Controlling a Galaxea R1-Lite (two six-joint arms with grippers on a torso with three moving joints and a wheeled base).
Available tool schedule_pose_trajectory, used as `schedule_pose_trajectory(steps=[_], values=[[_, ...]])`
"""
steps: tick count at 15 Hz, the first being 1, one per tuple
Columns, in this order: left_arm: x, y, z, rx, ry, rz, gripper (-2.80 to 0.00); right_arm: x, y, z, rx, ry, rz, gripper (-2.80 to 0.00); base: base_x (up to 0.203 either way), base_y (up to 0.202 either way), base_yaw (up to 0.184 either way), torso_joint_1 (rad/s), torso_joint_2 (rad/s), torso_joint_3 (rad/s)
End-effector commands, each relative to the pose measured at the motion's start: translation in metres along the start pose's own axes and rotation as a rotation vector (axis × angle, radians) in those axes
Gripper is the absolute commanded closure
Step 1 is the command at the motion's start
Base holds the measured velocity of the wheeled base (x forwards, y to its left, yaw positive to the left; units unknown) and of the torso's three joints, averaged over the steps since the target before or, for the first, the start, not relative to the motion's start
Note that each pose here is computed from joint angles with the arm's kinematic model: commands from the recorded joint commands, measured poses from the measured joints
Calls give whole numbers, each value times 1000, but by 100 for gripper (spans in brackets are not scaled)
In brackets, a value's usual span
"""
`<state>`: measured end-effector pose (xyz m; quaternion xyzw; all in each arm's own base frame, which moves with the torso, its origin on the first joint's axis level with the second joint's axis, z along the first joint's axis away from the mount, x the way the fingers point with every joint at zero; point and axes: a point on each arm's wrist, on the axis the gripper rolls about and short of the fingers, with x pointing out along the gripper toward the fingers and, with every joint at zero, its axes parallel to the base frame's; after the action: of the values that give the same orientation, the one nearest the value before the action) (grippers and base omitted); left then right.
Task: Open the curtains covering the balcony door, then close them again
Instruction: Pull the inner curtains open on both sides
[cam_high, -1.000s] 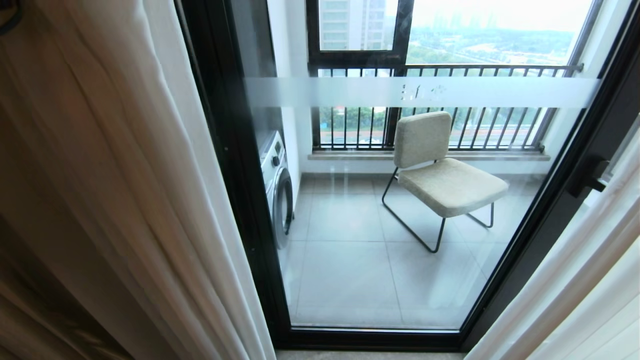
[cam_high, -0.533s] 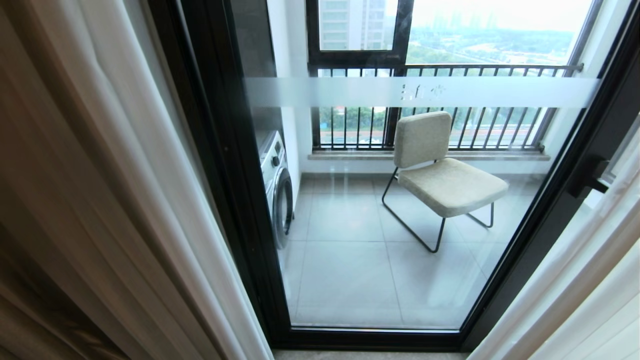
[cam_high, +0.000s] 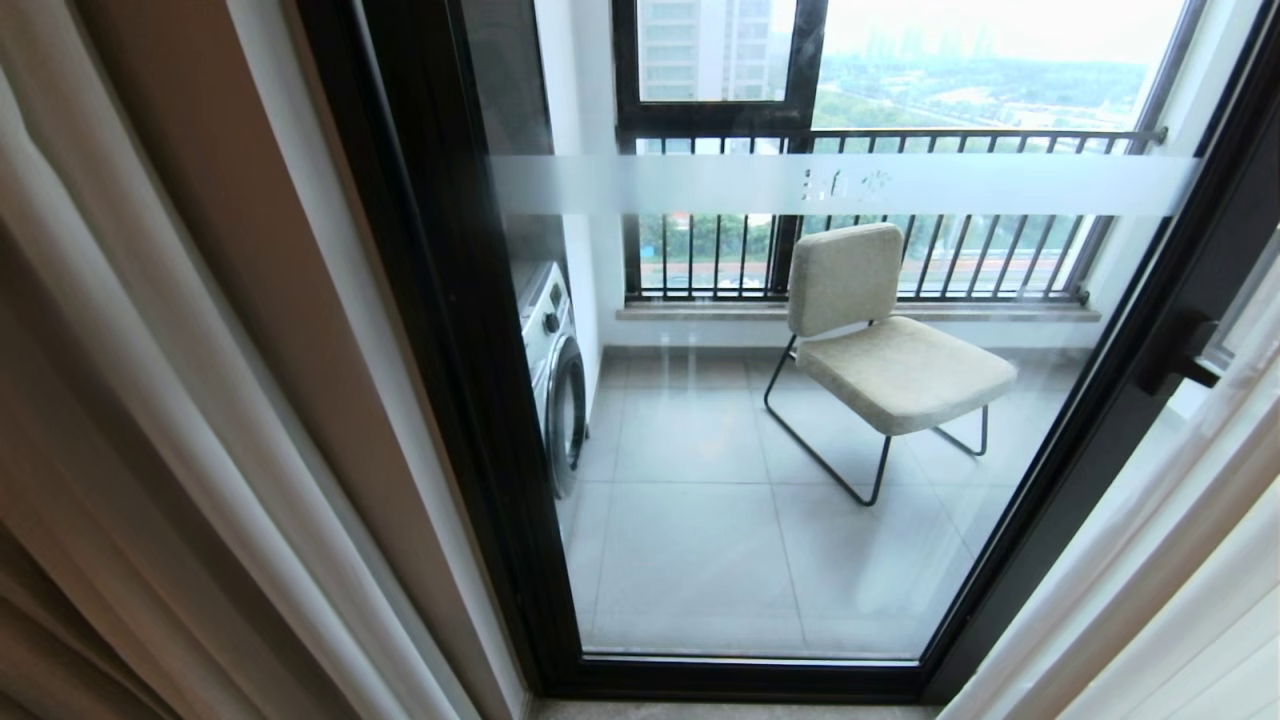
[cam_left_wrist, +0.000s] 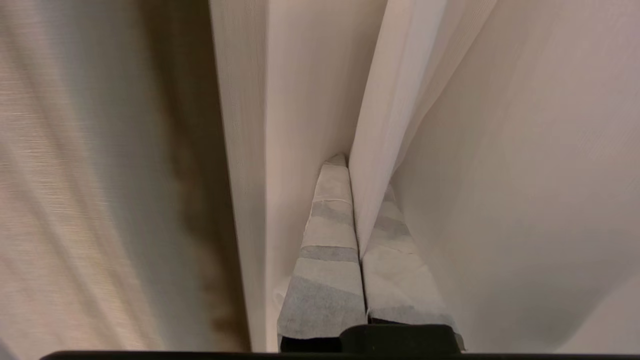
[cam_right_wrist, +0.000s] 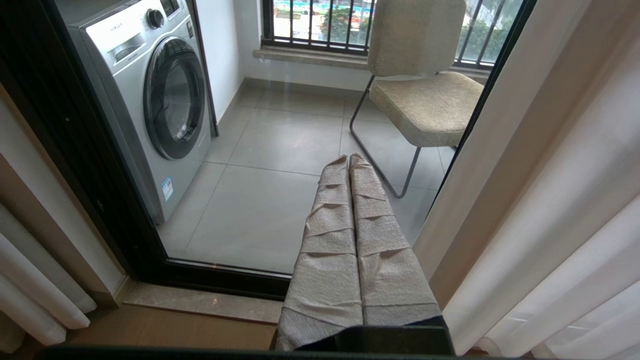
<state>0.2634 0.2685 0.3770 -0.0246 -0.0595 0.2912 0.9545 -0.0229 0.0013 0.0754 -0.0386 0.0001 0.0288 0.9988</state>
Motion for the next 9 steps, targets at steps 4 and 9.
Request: schedule_pose_trajectory(steps=[4,9], values=[[15,19,-20,-9,48,24,0,0,0,0,-1,0,1,0,0,0,0,0,0,0],[-2,-5,3,0,-4,-33,0,0,0,0,-1,1,0,0,0,0,0,0,0,0]])
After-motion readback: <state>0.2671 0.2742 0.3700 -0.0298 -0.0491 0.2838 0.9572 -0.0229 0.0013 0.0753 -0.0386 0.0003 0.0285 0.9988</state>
